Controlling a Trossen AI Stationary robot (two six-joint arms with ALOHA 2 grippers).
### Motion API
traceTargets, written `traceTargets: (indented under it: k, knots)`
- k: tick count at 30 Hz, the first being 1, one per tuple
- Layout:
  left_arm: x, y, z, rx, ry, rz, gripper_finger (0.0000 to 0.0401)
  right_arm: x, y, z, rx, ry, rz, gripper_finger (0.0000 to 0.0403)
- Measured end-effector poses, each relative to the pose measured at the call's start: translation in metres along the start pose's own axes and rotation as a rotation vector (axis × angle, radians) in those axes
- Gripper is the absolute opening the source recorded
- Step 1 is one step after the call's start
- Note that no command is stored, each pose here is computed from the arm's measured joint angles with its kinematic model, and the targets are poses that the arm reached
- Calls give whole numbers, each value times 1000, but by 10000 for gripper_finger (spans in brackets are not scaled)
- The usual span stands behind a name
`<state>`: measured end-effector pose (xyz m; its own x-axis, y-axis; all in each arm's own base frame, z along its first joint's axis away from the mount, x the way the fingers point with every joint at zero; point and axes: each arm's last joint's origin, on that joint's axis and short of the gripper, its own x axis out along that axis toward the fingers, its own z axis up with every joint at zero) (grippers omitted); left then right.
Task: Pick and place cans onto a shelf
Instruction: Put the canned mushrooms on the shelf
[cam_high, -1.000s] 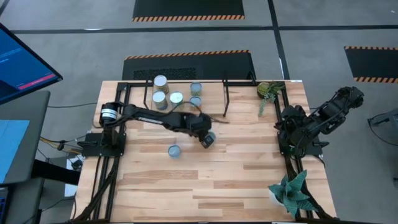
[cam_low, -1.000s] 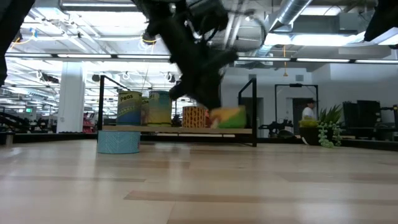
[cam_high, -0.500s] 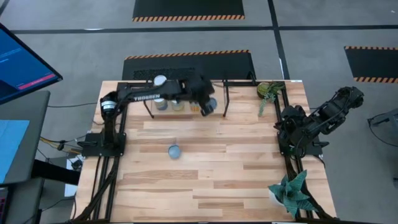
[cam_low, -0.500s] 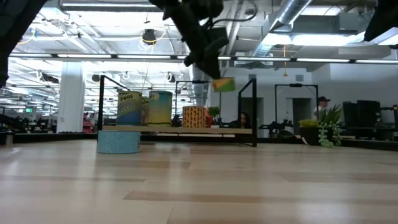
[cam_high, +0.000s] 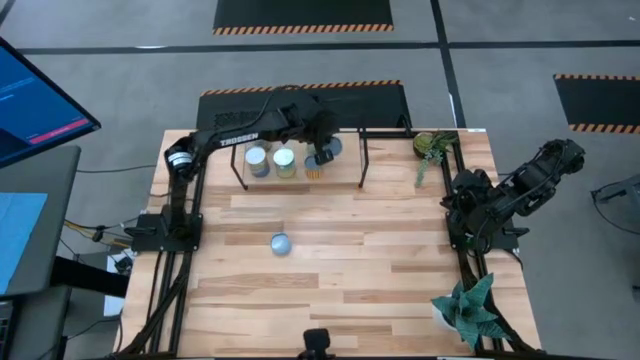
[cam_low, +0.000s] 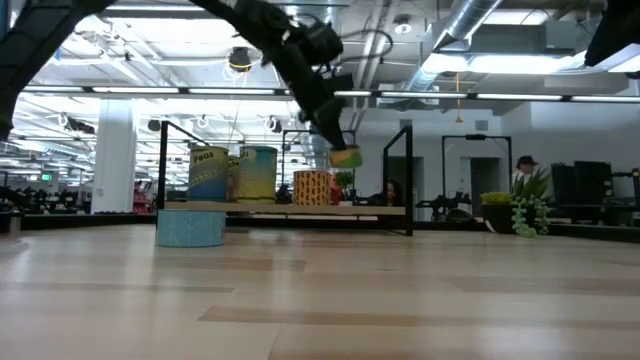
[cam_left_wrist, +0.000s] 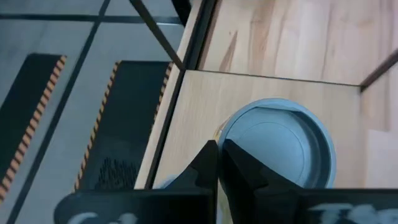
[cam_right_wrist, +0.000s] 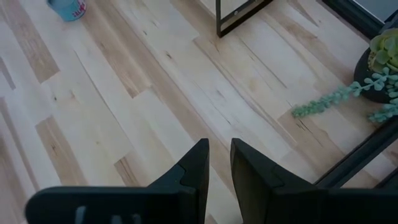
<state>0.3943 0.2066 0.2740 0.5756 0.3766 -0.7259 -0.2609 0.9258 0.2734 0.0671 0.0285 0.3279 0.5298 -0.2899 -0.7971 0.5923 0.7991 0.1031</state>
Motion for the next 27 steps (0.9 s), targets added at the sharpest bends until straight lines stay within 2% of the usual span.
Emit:
traceTargets:
  k: [4,10,14,22,27]
  knots:
    - [22,-3,-2,13,-13,-15,0,0,0,0,11,-2,6,92]
    - [46,-3,6,94,-16,-40,0,0,2,1,19,-6,16,92]
    - [68,-4,7,117,40,-65,0,0,2,1,22,-7,21,92]
    - [81,4,24,163,61,-53,0,0,2,1,23,-7,23,92]
    - [93,2,15,227,159,-58,0,0,2,1,24,-7,23,92]
